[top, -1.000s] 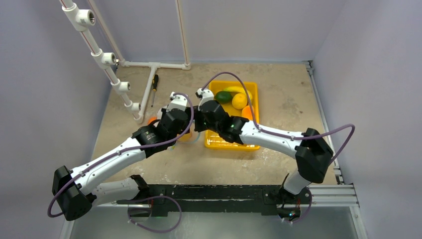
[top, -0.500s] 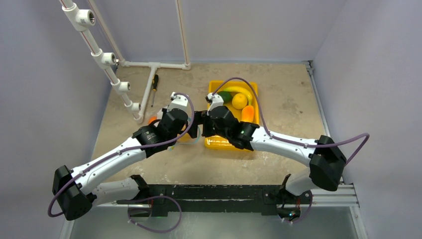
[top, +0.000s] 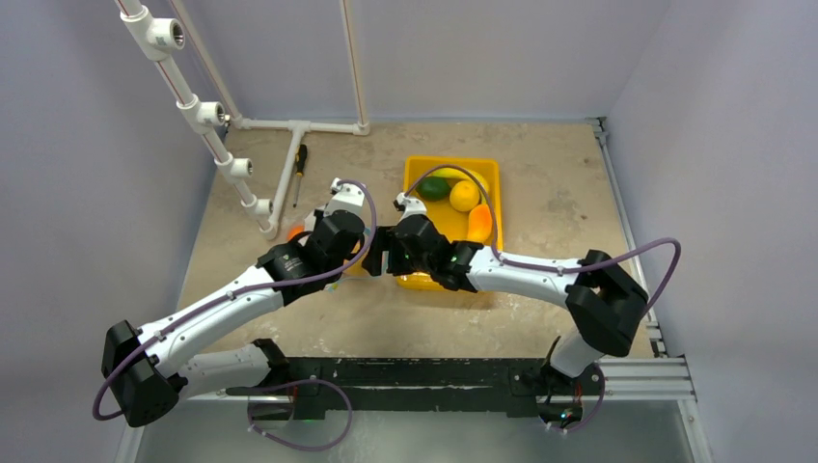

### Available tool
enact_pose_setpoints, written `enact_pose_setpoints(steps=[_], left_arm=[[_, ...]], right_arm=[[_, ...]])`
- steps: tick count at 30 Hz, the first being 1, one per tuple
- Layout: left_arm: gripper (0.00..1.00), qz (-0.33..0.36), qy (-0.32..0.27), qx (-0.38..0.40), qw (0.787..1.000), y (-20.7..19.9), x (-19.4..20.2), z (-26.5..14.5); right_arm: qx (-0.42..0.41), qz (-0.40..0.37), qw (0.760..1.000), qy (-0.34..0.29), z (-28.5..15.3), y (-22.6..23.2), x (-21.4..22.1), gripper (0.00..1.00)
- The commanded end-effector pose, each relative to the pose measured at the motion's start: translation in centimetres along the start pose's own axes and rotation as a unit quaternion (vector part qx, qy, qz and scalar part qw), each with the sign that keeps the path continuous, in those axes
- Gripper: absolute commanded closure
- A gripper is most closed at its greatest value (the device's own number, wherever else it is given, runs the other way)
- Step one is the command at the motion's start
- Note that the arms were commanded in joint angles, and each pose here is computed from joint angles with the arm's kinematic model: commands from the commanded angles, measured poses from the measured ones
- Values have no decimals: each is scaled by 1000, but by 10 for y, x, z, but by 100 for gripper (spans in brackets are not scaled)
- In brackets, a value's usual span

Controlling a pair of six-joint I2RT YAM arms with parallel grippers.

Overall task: Place the food in the zip-top bag and seal the zipper
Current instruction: Adjust the zipper food storage bag at the center of the board.

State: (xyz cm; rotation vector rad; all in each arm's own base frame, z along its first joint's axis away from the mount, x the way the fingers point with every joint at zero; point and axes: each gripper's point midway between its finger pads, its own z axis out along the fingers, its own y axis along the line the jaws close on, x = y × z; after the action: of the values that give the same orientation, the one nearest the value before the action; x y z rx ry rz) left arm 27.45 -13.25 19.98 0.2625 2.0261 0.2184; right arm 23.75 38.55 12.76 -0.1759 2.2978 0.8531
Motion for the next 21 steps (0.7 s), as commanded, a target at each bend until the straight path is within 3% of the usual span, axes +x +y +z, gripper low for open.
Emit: enact_pose_setpoints(steps=[1, 21], left_arm=[[100, -7, -11, 0, 1000, 1, -8, -1], [100, -6, -10, -1, 1000, 1, -8, 0]], right_arm=[[-10, 24, 1000, -11, 6, 6, -1, 23], [6, 77, 997, -21, 24, -11, 2, 67]])
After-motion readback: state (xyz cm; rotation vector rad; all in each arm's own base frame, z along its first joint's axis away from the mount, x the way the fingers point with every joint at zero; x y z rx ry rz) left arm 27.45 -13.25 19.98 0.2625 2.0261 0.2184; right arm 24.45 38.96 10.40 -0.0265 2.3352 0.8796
